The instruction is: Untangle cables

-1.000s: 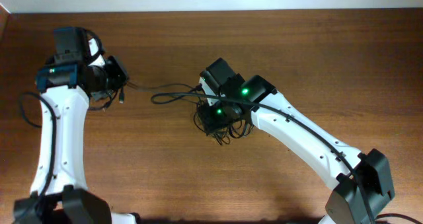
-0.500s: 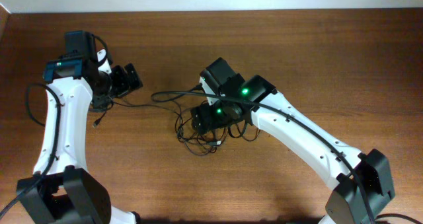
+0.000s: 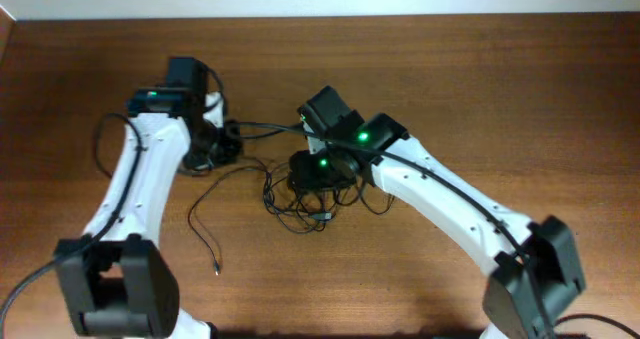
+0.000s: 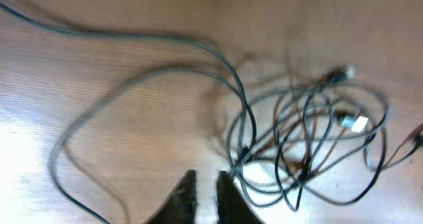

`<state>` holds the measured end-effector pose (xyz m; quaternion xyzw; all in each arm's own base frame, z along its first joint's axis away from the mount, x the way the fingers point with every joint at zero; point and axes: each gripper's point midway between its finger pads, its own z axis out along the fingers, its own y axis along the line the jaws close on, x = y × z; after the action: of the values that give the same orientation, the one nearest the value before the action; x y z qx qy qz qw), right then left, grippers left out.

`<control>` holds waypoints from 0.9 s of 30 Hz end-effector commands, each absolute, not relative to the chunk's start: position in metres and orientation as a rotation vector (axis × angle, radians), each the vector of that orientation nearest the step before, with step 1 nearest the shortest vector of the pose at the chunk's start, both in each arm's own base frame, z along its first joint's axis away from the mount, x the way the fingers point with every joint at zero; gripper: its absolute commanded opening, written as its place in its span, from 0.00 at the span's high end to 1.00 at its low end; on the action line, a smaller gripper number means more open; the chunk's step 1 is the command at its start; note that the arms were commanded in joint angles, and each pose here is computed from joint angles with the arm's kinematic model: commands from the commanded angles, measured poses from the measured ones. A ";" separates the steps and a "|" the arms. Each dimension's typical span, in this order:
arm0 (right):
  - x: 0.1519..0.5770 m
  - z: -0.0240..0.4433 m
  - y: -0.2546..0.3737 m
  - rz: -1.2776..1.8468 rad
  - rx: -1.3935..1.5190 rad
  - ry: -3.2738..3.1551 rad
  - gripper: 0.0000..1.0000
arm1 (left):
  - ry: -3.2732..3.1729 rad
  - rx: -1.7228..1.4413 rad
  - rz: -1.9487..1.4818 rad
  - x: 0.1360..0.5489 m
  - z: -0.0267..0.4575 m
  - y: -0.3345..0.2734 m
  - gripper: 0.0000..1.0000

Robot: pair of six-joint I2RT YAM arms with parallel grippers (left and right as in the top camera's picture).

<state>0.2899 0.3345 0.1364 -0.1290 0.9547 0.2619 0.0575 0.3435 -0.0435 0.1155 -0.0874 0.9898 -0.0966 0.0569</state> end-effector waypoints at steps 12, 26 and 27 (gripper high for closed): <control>0.298 0.116 0.272 1.204 -0.359 3.068 0.64 | 3.110 -0.164 -0.638 0.319 0.036 -0.099 0.78; 0.286 0.108 0.273 1.138 -0.431 3.110 0.62 | 3.233 -0.140 -0.532 0.300 0.020 -0.099 0.80; 0.286 0.106 0.272 1.119 -0.431 3.114 0.62 | 3.235 -0.140 -0.532 0.301 0.022 -0.099 0.80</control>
<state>0.2890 0.2735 0.1144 -0.1228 0.9266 0.3433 -0.0926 0.3021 -0.1012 0.0233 -0.0470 0.9823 -0.1701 -0.0633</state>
